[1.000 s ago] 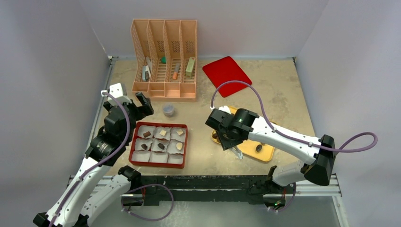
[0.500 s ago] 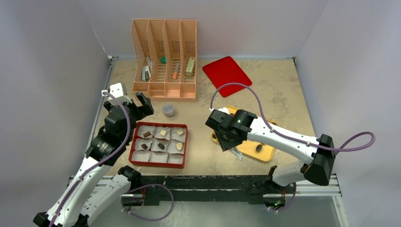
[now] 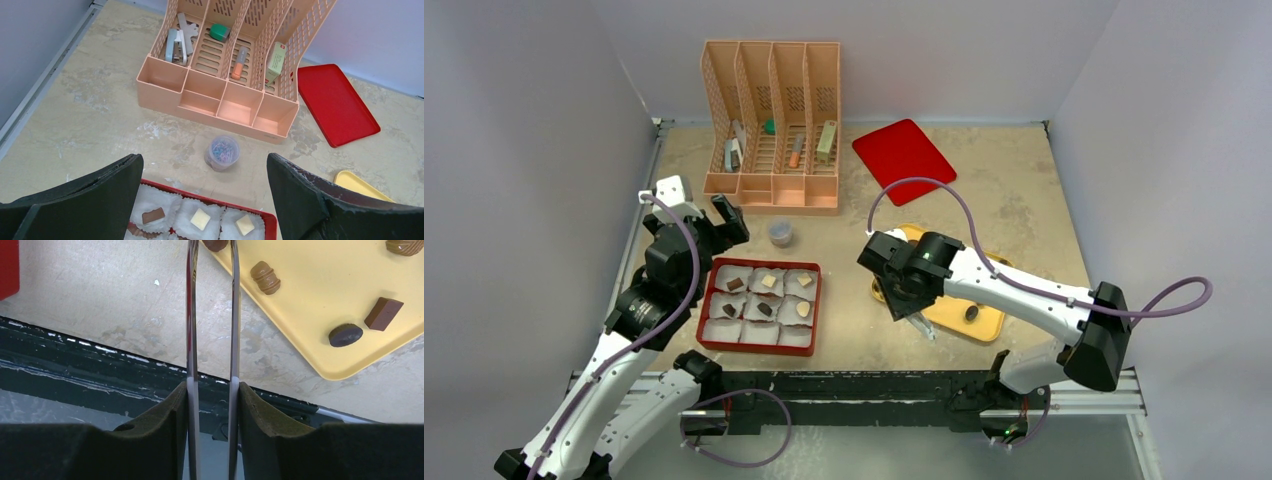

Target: Pack the chocolate

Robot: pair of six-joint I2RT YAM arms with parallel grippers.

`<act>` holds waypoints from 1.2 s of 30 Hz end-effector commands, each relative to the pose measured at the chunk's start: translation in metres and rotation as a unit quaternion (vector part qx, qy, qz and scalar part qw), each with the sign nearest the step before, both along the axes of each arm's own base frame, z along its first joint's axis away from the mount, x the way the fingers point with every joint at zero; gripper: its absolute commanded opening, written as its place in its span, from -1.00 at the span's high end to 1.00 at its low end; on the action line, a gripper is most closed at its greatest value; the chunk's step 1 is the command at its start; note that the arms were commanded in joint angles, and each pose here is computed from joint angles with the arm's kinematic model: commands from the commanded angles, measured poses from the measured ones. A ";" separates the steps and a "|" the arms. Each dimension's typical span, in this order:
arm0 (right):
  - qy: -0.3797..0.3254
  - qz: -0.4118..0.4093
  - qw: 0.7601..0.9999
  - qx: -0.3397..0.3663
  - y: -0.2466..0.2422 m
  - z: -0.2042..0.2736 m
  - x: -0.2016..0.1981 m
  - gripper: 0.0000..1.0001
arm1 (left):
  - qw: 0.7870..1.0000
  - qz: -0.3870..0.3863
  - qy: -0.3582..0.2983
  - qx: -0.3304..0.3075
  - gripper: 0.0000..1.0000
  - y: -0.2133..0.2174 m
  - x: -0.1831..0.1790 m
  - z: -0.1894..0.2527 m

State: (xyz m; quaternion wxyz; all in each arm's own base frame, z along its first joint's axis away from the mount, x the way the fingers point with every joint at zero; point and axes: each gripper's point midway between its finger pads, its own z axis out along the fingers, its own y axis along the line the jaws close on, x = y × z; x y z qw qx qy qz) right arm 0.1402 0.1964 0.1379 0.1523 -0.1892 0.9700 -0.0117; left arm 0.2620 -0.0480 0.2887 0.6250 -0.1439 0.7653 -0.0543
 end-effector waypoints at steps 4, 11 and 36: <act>0.010 0.007 1.000 0.004 0.002 0.000 -0.003 0.19 | 1.000 -0.005 -0.022 -0.005 -0.88 -0.002 0.002 0.011; 0.030 0.004 0.999 -0.022 -0.004 -0.011 -0.007 0.19 | 1.000 -0.006 -0.020 -0.005 -0.88 -0.003 0.003 0.010; -0.076 0.025 0.990 0.118 0.034 0.067 0.026 0.56 | 0.999 0.002 -0.044 -0.015 -0.88 0.002 0.000 0.032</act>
